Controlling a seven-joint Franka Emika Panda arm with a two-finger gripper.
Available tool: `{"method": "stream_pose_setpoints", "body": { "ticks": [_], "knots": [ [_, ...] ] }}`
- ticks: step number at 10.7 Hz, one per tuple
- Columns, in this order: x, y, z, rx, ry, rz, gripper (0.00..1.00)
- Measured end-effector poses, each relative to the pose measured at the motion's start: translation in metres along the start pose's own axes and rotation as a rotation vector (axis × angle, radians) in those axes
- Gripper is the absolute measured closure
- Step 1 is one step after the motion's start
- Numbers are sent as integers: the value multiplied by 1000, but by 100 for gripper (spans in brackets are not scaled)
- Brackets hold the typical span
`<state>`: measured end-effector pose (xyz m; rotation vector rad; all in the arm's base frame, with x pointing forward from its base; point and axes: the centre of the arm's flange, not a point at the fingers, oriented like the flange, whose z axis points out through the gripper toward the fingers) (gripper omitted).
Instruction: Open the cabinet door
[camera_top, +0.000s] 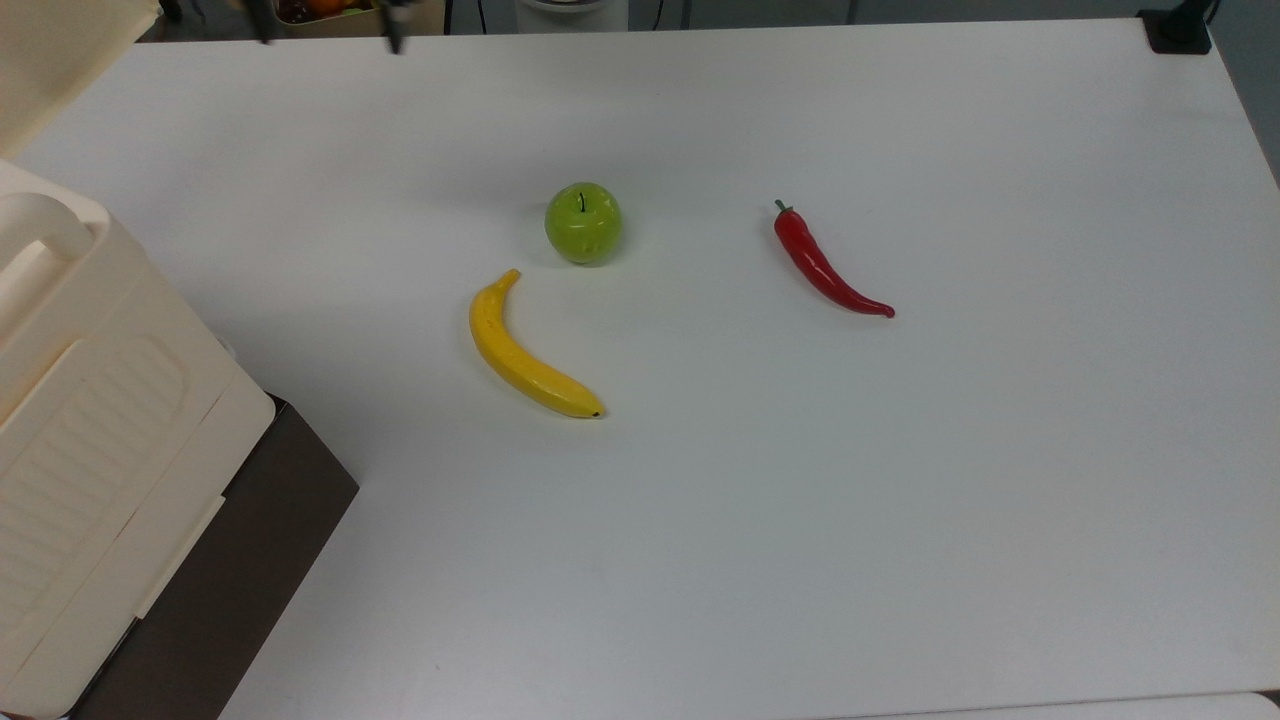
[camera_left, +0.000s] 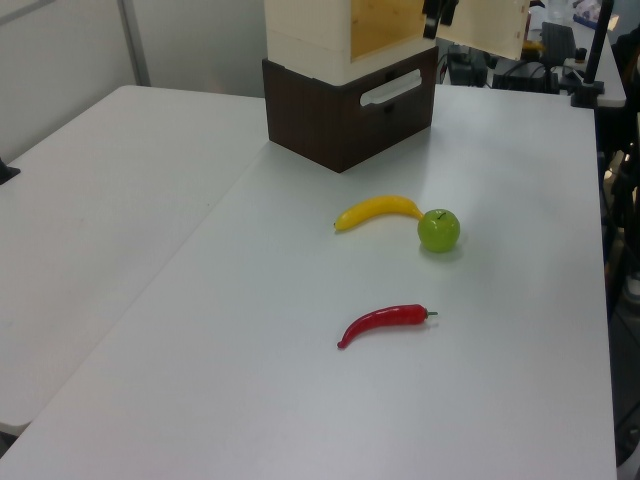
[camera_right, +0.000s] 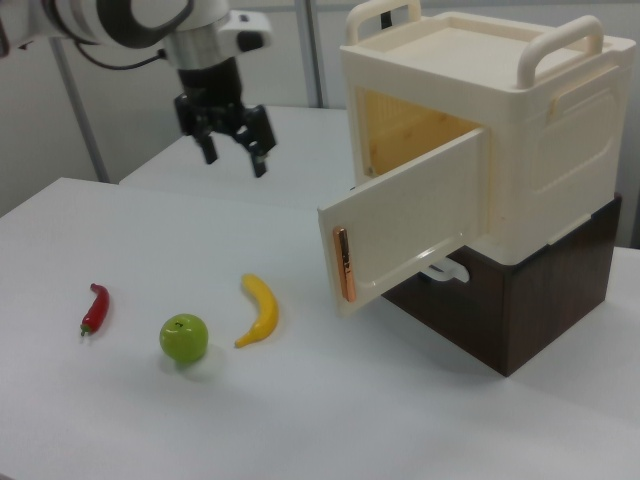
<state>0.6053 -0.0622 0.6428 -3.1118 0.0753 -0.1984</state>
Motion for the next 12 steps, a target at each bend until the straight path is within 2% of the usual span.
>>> {"method": "stream_pose_setpoints", "body": {
  "ticks": [3, 6, 8, 12],
  "knots": [
    [-8, -61, 30, 6, -68, -26, 0],
    [-34, -104, 52, -46, -128, -98, 0],
    [-47, -106, 46, -56, -128, -86, 0],
    [-51, -101, 41, -62, -122, -66, 0]
  ]
}}
